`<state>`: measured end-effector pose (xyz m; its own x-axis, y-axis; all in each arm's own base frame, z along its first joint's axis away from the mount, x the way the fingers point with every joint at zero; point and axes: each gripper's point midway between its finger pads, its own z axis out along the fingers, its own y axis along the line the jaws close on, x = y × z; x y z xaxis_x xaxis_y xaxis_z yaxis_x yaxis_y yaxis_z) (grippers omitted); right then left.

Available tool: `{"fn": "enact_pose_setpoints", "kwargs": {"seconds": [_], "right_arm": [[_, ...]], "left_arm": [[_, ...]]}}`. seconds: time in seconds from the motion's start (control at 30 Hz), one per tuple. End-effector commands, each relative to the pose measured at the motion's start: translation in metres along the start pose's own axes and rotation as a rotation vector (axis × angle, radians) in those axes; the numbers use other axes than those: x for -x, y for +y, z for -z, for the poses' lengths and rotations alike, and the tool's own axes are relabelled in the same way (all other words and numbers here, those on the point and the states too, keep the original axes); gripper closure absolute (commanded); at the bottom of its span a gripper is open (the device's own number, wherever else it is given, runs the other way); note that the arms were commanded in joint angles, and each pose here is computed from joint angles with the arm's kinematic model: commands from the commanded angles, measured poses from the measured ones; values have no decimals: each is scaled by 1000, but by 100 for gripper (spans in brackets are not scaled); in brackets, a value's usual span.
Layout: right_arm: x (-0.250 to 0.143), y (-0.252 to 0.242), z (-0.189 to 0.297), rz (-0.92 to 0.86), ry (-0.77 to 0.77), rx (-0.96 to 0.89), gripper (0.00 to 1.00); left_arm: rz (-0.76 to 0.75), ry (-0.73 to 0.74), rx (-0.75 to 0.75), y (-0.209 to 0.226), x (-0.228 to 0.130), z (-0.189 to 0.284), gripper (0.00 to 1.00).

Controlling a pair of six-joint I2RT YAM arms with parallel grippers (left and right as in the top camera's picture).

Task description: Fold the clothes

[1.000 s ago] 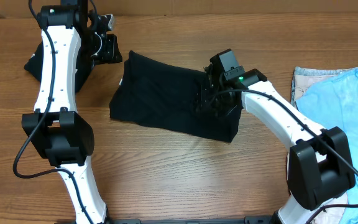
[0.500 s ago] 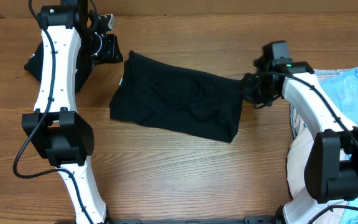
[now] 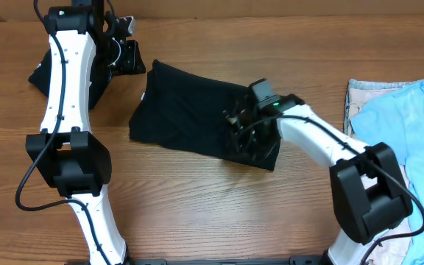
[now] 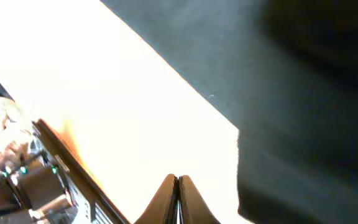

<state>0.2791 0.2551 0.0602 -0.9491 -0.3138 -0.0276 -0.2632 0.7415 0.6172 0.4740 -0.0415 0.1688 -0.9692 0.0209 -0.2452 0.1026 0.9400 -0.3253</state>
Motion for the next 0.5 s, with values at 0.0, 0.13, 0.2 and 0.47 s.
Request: {"fn": "enact_pose_setpoints", "kwargs": {"seconds": [0.0,0.13,0.2,0.47], "right_arm": [[34,-6,31,48,-112,-72,92],[63,-38,62,-77,-238,-217,85],[74,-47,73,-91,-288,-223,91],[105,-69,103,-115,-436,-214,57]], "left_arm": [[-43,-22,-10,-8,5,6,70],[-43,-23,-10,-7,5,6,70],[-44,-24,-10,-7,5,6,70],[-47,-34,-10,-7,8,6,70]]}}
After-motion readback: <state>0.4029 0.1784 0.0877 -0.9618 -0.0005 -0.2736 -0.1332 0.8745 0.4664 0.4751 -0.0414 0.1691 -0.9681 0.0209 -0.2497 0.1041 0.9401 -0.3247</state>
